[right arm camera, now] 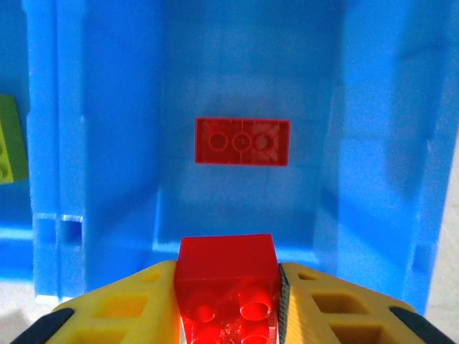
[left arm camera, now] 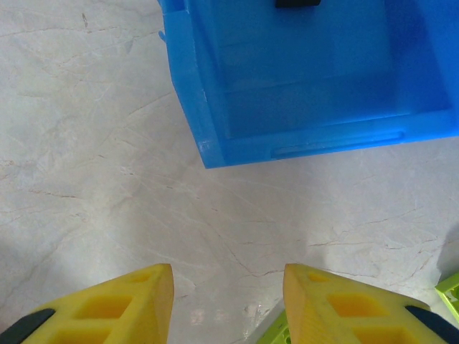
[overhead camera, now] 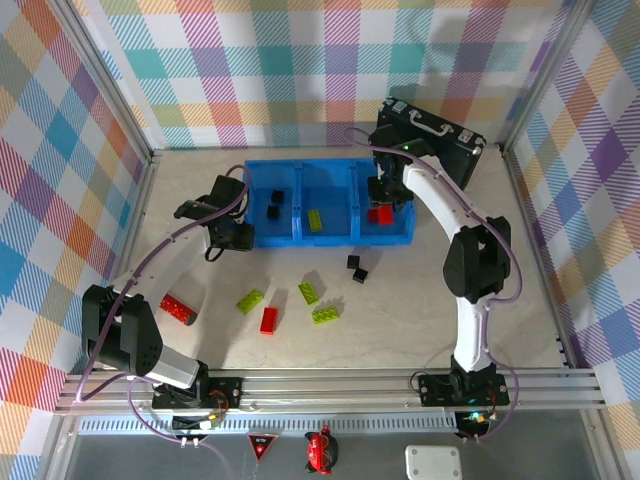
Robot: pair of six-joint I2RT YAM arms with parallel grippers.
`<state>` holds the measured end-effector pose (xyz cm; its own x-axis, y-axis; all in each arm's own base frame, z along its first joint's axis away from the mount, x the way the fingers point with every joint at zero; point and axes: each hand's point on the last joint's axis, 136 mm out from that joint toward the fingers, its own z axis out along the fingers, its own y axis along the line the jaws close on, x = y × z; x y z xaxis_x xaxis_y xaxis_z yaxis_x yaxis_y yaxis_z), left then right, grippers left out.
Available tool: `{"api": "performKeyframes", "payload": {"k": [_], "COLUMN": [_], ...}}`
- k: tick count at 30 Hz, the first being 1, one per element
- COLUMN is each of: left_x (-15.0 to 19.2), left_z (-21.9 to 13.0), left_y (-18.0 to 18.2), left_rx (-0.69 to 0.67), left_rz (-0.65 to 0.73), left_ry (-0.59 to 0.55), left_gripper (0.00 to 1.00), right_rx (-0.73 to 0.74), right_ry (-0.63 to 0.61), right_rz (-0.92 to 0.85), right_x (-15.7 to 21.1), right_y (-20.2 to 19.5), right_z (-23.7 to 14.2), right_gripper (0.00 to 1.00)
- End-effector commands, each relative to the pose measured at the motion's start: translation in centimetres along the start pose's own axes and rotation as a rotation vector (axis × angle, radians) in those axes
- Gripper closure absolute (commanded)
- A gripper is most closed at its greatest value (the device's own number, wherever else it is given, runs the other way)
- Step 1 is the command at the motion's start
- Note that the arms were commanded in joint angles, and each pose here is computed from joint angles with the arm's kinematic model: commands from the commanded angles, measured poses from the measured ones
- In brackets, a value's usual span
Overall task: Sort the legos into containers by color
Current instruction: Place the lego in the container.
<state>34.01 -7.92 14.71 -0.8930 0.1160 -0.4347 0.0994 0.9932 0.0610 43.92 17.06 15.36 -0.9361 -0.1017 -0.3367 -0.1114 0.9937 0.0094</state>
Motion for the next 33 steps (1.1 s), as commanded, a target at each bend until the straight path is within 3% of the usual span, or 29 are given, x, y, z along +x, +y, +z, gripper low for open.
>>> {"api": "performKeyframes", "payload": {"k": [1,11,29,33], "left_x": [0.0,0.2,0.4,0.4], "left_z": [-0.2,0.1,0.4,0.4], "left_y": [0.4,0.6,0.9,1.1], "left_rx": [0.002,-0.013,-0.034,-0.042], "left_rz": [0.000,0.005,0.007,0.008], "left_ry": [-0.005,0.006,0.018,0.015], "left_gripper": [0.56,0.56,0.56,0.56], "right_rx": [-0.050,-0.223,-0.259,-0.257], "right_ry": [-0.027,0.008,0.092,0.093], "right_rz": [0.008,0.087,0.152,0.158], "right_x": [-1.8,-3.2,-2.2,-2.2], "right_y": [0.6,2.5,2.2,2.1], "right_z": [0.9,4.2,9.8,9.8], "right_gripper": [0.64,0.64,0.64,0.58]}}
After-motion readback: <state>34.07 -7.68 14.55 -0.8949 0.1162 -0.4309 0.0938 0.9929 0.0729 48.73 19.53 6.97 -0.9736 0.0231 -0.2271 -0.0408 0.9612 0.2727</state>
